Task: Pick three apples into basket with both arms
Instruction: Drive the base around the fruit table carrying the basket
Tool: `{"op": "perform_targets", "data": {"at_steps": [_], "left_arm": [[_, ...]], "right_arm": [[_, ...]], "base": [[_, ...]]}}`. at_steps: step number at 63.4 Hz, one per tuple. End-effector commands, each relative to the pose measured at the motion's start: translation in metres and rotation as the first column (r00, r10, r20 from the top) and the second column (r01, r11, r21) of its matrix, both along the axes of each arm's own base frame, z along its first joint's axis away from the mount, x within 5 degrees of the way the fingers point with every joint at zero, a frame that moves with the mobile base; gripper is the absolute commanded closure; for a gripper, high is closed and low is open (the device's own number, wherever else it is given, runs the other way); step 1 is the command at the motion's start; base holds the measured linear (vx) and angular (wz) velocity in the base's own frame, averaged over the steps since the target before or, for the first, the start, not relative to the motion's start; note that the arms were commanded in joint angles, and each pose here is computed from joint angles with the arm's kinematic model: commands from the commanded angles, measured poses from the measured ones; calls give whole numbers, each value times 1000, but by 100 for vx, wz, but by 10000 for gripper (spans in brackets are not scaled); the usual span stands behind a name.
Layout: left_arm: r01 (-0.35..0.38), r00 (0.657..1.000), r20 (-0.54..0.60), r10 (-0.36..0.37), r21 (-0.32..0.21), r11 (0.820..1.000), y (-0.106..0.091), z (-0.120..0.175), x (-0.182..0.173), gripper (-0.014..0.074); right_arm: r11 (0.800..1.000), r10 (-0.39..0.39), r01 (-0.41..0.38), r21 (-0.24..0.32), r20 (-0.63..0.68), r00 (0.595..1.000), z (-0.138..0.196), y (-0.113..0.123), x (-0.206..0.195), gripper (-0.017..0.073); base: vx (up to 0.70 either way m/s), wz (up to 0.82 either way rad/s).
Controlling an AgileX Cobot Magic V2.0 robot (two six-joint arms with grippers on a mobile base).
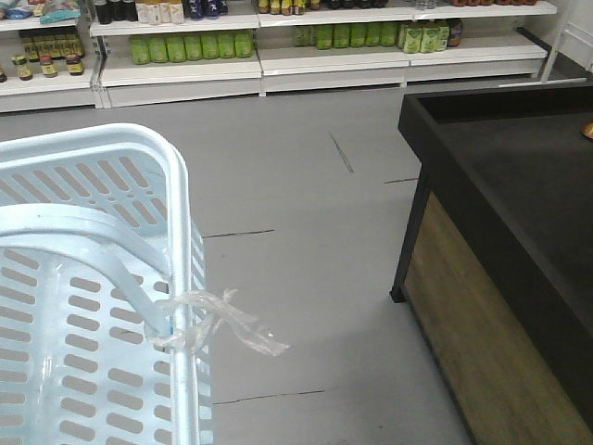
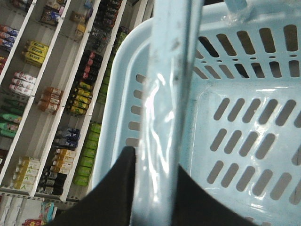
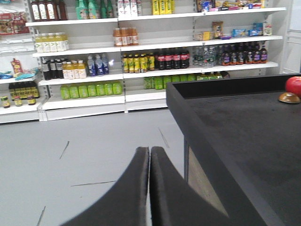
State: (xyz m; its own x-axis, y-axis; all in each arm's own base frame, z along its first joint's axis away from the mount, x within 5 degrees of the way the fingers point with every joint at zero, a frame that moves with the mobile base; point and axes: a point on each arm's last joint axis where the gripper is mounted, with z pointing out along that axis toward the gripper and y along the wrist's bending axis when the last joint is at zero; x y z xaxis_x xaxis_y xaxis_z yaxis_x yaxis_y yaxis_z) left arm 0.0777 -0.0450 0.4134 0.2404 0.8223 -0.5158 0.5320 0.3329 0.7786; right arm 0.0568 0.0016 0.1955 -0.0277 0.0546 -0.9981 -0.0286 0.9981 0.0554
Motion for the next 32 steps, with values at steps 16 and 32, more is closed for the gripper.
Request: {"op": "perform_targets", "data": {"at_steps": [16, 32], "left_arm": [[16, 995, 97, -9, -81, 997, -2, 18, 0, 600], [16, 995, 97, -9, -81, 997, -2, 18, 0, 600]], "right_arm": [[1000, 4, -4, -11, 76, 997, 3, 0, 0, 568], [1000, 4, -4, -11, 76, 997, 3, 0, 0, 568]], "base": [[6, 17], [5, 12]]}}
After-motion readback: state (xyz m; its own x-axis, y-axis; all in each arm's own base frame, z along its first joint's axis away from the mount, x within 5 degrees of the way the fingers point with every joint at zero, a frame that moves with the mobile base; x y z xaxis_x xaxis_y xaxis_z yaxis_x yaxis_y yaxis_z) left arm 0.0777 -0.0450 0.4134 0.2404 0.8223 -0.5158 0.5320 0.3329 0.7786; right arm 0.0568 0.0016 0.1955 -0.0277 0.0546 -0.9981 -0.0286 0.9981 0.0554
